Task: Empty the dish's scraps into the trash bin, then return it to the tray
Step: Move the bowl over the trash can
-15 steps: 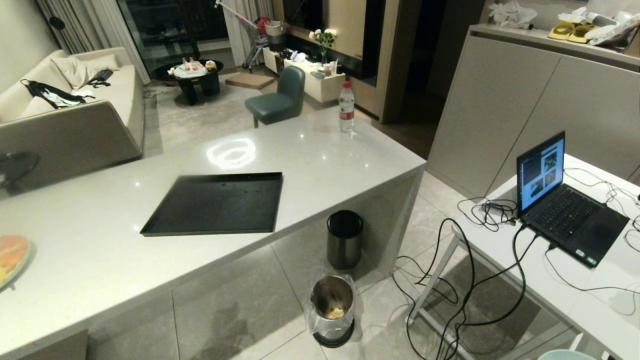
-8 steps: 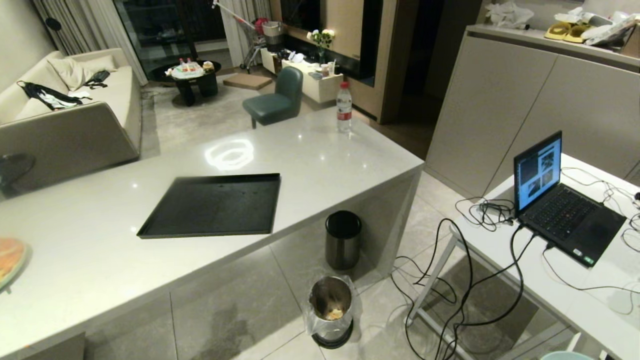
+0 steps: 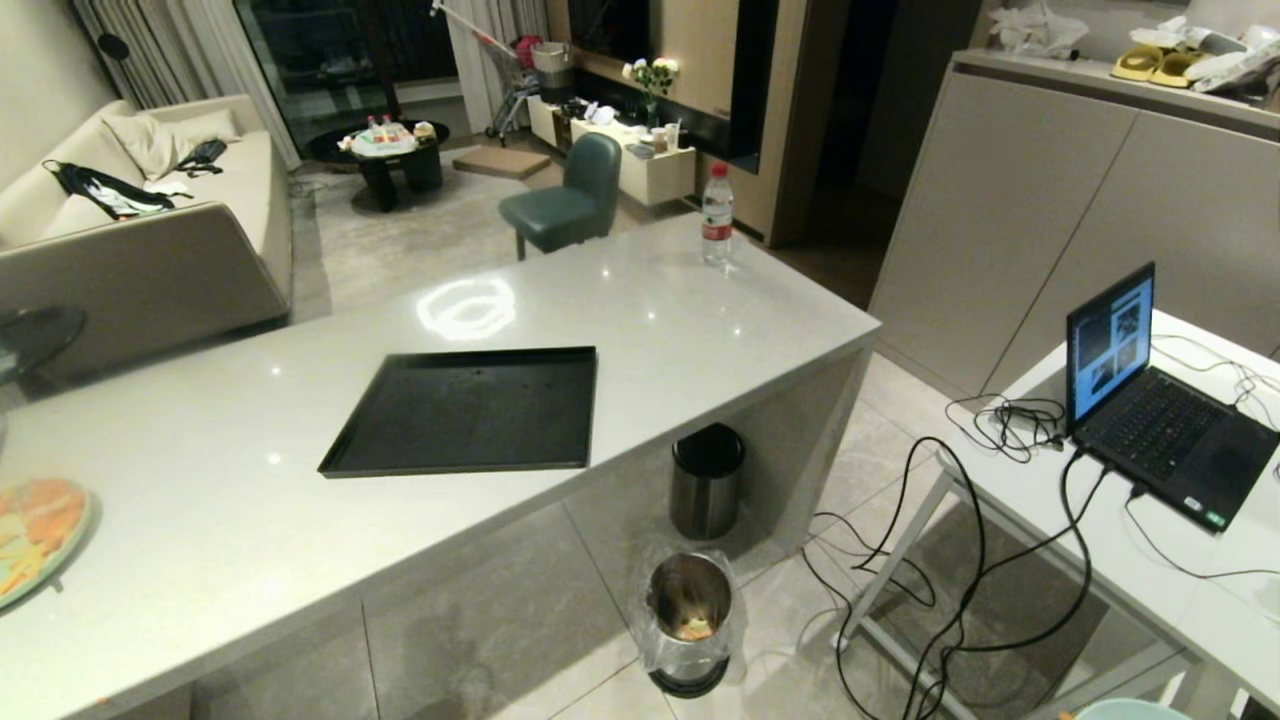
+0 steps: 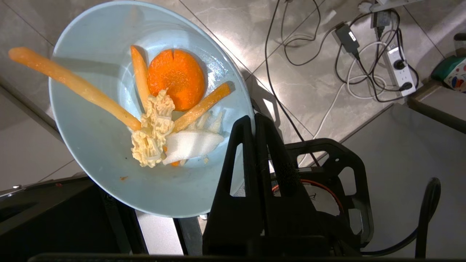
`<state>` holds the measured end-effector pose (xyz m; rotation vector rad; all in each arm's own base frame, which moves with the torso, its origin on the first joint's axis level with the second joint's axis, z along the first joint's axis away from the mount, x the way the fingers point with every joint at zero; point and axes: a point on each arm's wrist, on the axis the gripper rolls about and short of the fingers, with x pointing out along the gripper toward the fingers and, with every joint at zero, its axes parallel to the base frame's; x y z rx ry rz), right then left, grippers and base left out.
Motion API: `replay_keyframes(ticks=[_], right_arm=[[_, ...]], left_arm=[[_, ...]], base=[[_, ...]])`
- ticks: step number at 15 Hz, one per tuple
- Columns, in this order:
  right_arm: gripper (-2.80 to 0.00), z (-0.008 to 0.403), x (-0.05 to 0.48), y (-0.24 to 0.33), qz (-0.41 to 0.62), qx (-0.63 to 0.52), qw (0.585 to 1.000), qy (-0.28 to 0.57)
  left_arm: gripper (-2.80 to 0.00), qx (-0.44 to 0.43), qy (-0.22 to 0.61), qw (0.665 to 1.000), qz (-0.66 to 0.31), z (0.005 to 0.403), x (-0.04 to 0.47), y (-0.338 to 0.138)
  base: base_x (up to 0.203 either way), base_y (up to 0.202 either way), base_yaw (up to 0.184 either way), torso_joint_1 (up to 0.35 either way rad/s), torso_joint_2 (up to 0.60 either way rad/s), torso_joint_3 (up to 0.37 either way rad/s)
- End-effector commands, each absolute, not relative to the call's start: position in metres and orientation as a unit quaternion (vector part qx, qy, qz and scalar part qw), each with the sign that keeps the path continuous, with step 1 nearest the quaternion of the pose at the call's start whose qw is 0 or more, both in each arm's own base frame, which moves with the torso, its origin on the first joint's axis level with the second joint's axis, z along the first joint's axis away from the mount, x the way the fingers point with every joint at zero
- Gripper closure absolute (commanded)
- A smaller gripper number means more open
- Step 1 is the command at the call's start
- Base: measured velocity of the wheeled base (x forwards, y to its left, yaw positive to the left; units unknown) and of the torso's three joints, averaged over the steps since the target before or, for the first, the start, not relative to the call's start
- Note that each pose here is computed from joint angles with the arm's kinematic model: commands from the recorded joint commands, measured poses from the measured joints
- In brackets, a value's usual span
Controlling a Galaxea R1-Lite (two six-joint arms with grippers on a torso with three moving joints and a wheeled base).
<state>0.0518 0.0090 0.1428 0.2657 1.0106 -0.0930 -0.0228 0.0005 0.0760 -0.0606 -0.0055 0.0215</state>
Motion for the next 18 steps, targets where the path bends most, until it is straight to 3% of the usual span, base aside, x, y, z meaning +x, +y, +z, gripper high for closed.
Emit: replay_keyframes(ticks=[1, 18], right_arm=[[0.00, 0.1419, 0.0514, 0.0089, -0.046, 0.128, 0.864, 0.486], [0.00, 0.1426, 0.0516, 0.0083, -0.050, 0.132, 0.862, 0.487]], left_arm=[[0.00, -0.031, -0.003, 0.999, 0.011, 0.0761, -0.0227, 0.0005], [0.00, -0.031, -0.003, 0.999, 0.011, 0.0761, -0.0227, 0.0005]], base=[[0.000, 0.000, 0.000, 0.000, 0.00, 0.000], [0.000, 0.000, 0.000, 0.000, 0.00, 0.000]])
